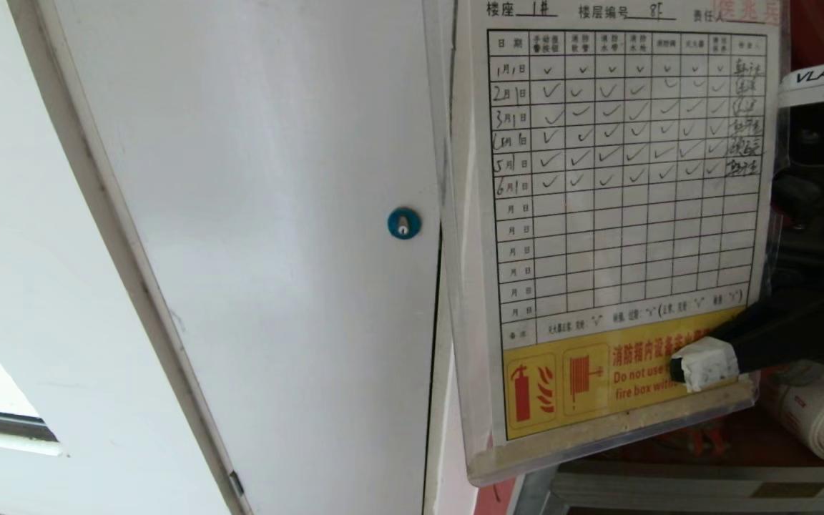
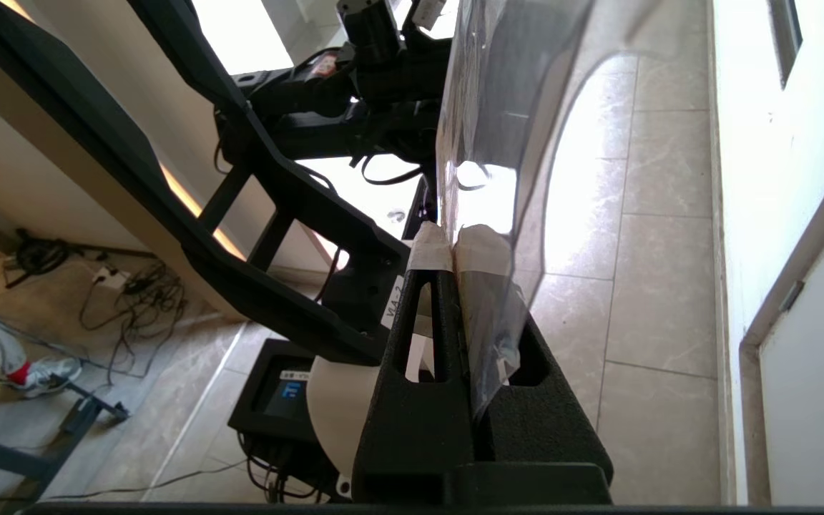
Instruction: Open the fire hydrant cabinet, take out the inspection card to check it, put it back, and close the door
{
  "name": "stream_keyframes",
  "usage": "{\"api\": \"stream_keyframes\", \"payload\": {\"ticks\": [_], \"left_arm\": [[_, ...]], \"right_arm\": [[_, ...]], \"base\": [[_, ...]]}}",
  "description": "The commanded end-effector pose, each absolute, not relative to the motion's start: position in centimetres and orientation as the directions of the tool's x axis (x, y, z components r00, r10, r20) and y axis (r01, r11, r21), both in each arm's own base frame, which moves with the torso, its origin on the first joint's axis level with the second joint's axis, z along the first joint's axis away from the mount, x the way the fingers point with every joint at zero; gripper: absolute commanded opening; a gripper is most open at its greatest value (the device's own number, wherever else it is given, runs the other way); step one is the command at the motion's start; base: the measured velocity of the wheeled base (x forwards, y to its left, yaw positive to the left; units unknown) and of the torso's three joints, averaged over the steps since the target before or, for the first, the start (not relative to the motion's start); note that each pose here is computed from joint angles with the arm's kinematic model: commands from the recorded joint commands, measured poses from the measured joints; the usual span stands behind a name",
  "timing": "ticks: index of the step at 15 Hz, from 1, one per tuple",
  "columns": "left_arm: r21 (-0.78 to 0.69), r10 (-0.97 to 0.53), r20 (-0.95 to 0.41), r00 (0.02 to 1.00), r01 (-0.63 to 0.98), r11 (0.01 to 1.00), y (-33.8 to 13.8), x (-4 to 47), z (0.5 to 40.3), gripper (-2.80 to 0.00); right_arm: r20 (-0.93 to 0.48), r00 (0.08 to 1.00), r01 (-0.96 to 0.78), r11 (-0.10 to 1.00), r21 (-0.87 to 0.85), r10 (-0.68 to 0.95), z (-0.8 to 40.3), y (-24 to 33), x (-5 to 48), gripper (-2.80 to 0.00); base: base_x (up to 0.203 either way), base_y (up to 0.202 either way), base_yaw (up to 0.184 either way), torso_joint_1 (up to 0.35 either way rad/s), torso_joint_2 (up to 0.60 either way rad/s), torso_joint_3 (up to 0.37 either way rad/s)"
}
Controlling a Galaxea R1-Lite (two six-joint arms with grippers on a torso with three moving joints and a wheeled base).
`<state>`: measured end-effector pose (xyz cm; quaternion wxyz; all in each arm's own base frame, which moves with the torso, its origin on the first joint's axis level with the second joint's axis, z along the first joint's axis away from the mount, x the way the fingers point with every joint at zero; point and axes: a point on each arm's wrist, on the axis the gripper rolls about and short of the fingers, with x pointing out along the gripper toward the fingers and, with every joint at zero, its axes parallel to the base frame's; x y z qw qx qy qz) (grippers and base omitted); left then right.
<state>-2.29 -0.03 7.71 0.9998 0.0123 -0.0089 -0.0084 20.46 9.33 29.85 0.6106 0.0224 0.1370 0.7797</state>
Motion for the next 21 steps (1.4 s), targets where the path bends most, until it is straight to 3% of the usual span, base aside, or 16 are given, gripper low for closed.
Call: {"api": "stream_keyframes", "payload": {"ticks": [1, 21], "left_arm": [[0.025, -0.017, 0.011, 1.000, 0.017, 1.000, 0.0, -2.2, 7.6, -2.80], [0.025, -0.017, 0.012, 1.000, 0.017, 1.000, 0.0, -2.2, 7.5, -2.80]], "right_arm": [[-0.126, -0.270, -0.939, -0.232, 0.254, 0.955, 29.7, 9.8, 20.8, -2.80], [-0.157, -0.287, -0.937, -0.242, 0.251, 0.945, 29.8, 10.5, 20.5, -2.80]], "base": [[0.000, 0.000, 0.000, 0.000, 0.00, 0.000], [0.000, 0.000, 0.000, 0.000, 0.00, 0.000]]}}
